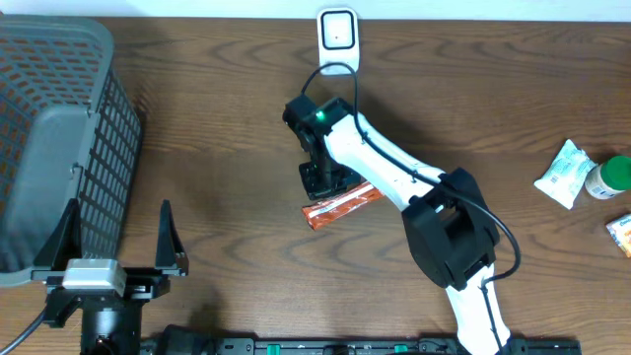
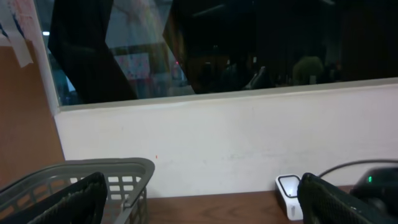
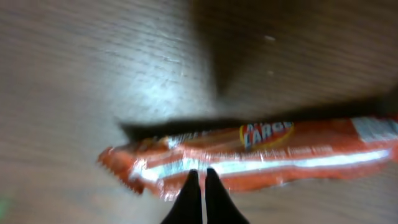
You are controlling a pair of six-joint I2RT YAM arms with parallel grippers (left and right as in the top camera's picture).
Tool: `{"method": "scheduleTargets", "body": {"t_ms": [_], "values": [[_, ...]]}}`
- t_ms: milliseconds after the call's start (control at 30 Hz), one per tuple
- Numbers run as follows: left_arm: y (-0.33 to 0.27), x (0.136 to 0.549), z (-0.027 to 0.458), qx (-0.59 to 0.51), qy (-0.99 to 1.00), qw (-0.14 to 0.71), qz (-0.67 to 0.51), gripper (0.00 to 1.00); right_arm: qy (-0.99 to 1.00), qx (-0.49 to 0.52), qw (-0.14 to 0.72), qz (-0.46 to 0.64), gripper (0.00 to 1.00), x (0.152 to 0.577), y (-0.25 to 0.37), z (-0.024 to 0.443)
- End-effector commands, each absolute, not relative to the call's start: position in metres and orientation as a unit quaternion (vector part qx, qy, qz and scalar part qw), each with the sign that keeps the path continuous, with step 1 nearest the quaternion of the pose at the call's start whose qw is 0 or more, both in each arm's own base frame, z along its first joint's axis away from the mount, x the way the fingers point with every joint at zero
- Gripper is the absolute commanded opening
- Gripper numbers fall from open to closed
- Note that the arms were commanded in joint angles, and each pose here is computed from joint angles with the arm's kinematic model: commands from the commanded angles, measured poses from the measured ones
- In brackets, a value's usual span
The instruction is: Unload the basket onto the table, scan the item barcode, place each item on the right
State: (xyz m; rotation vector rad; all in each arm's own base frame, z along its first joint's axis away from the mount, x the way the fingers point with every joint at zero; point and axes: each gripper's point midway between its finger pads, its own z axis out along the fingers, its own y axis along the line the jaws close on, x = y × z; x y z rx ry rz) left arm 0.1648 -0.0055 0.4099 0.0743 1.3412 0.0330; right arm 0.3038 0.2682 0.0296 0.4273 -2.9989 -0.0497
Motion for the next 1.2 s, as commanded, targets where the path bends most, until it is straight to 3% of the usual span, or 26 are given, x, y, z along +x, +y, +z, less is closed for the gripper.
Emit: {"method": "scheduleTargets", "body": {"t_ms": [0,267,600,900,1000,1033,1167], "values": [[-0.004,0.169,0.407,0.034,0.627,0.778,0.023,0.98,-0.989,0.134,0.068,0.005,0.01,0.293,0.255,0.006],[-0.004,0.170,0.407,0.034,0.627,0.778,0.023,0.98,-0.990,0.132,0.059,0.000,0.01,0.297,0.256,0.003],[-0.005,0.170,0.406,0.034,0.627,0.778,0.023,0.98,-0.988,0.144,0.052,-0.035,0.01,0.294,0.271,0.075],[-0.005,0.170,0.406,0.034,0.627,0.778,0.023,0.98,-0.980,0.183,0.042,-0.057,0.12,0.269,0.301,0.027],[-0.005,0.170,0.406,0.034,0.627,0.778,0.023,0.98,-0.984,0.172,0.035,-0.042,0.09,0.259,0.300,0.003],[-0.005,0.170,0.406,0.034,0.627,0.778,0.023,0.98,-0.985,0.168,0.031,-0.032,0.02,0.257,0.297,-0.003],[-0.005,0.170,0.406,0.034,0.627,0.778,0.023,0.98,-0.983,0.173,0.033,-0.046,0.01,0.260,0.301,0.006]]}}
